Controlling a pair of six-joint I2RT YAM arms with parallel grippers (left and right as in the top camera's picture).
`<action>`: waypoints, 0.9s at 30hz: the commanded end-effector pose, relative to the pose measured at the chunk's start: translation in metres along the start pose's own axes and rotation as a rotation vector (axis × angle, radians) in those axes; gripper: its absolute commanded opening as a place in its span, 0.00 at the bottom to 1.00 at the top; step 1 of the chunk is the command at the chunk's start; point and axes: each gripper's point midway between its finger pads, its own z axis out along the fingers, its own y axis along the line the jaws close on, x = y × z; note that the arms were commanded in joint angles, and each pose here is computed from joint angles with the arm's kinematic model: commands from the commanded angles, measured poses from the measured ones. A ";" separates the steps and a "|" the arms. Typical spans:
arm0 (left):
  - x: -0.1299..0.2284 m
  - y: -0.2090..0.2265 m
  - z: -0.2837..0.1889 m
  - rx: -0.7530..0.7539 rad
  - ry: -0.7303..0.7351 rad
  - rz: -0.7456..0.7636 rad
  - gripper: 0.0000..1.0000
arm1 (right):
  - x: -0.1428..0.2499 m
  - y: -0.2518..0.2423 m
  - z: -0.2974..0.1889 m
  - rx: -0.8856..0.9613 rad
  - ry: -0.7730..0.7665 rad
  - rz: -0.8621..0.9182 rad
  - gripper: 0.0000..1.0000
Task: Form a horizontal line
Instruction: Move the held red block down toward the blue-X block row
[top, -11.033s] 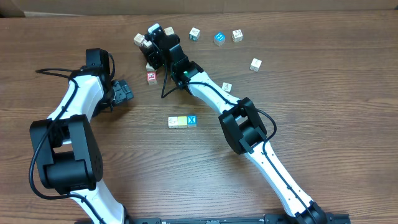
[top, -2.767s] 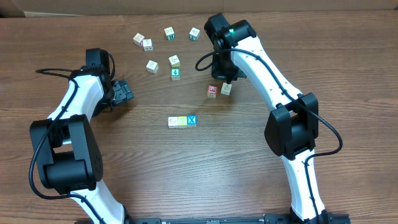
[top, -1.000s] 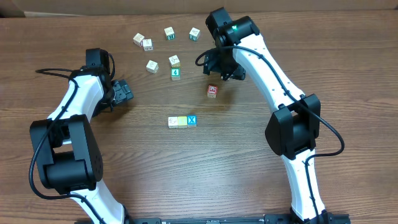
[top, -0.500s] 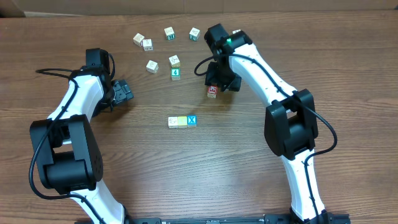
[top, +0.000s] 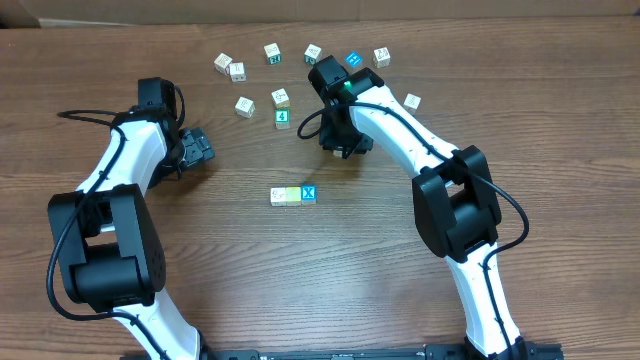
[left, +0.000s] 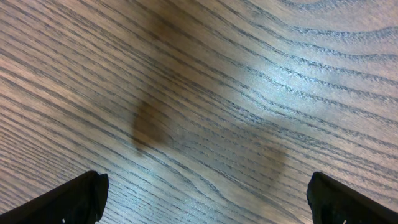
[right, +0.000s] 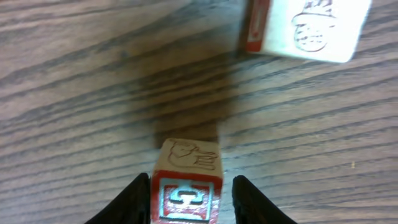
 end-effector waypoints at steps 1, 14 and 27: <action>0.000 0.001 0.001 -0.012 -0.002 0.029 1.00 | -0.008 -0.007 -0.009 0.030 -0.049 0.006 0.37; 0.000 0.001 0.001 -0.012 -0.001 0.029 1.00 | -0.011 -0.005 -0.009 0.021 -0.061 0.003 0.32; 0.000 0.001 0.001 -0.012 -0.001 0.029 1.00 | -0.012 -0.005 -0.010 0.022 -0.065 0.004 0.25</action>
